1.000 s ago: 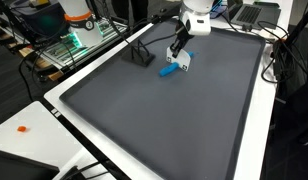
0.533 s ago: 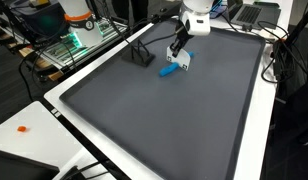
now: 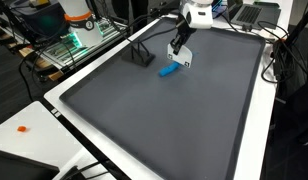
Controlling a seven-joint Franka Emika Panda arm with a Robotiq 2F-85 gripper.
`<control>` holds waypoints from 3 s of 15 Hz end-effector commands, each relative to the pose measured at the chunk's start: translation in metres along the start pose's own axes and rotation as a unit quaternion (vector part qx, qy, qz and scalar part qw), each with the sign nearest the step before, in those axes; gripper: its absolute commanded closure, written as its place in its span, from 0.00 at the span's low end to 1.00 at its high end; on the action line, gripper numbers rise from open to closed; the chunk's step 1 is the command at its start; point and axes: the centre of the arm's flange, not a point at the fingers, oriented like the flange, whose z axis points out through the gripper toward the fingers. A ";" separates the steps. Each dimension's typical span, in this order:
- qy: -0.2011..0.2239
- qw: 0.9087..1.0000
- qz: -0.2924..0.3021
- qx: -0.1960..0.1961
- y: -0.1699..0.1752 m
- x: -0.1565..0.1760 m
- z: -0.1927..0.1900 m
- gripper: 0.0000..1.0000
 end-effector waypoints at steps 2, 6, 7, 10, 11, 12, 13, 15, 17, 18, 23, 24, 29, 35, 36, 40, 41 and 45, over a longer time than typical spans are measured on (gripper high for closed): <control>0.008 1.000 0.015 -0.006 0.020 -0.016 -0.018 0.99; 0.007 0.999 0.032 -0.004 0.038 -0.017 -0.014 0.99; 0.005 0.999 0.034 -0.003 0.041 -0.017 -0.012 0.99; 0.000 0.999 0.040 0.000 0.047 -0.018 -0.004 0.99; -0.002 0.999 0.041 0.001 0.048 -0.018 0.000 0.99; -0.004 0.999 0.041 0.001 0.049 -0.018 0.003 0.99; -0.006 0.999 0.041 0.001 0.049 -0.018 0.006 0.99; -0.009 0.999 0.040 0.002 0.048 -0.018 0.011 0.99; -0.013 0.999 0.038 0.004 0.047 -0.017 0.019 0.99; -0.014 0.999 0.038 0.004 0.046 -0.017 0.022 0.99; -0.018 0.999 0.035 0.006 0.044 -0.014 0.036 0.99; -0.018 0.999 0.034 0.006 0.043 -0.013 0.039 0.99; -0.025 0.999 0.030 0.010 0.038 -0.011 0.049 0.99; -0.030 0.999 0.024 0.027 0.031 -0.010 0.053 0.99; -0.028 0.999 0.023 0.033 0.031 -0.010 0.051 0.99; -0.024 0.999 0.025 0.033 0.034 -0.011 0.046 0.99; -0.023 0.999 0.026 0.033 0.035 -0.011 0.044 0.99; -0.019 0.999 0.030 0.033 0.038 -0.014 0.037 0.99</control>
